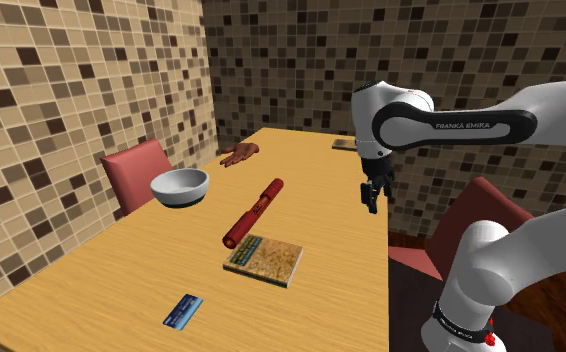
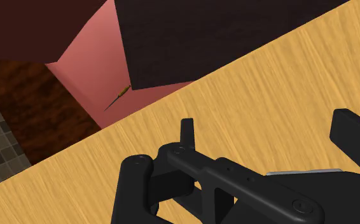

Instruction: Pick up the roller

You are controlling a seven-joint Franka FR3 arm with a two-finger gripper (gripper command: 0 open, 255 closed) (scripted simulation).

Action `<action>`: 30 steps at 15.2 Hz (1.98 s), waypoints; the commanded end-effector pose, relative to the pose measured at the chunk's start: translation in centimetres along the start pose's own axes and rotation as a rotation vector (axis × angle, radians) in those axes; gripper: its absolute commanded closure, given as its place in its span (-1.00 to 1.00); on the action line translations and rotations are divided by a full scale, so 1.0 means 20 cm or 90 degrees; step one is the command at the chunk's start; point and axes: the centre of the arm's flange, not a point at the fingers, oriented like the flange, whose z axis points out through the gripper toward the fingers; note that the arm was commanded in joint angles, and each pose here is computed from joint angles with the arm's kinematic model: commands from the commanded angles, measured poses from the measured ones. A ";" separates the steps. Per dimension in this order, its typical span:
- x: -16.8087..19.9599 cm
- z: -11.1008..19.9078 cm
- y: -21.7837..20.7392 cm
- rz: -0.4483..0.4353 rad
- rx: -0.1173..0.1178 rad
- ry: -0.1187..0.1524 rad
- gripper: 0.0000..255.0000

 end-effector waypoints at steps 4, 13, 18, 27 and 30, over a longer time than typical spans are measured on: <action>0.12 0.01 -0.13 0.058 0.016 0.006 -1.00; 0.56 0.03 -0.43 0.230 0.063 0.026 -1.00; 0.84 0.03 -0.55 0.326 0.089 0.037 -1.00; 1.36 0.00 -0.65 0.499 0.136 0.056 -1.00; 1.54 -0.01 -0.65 0.556 0.151 0.063 -1.00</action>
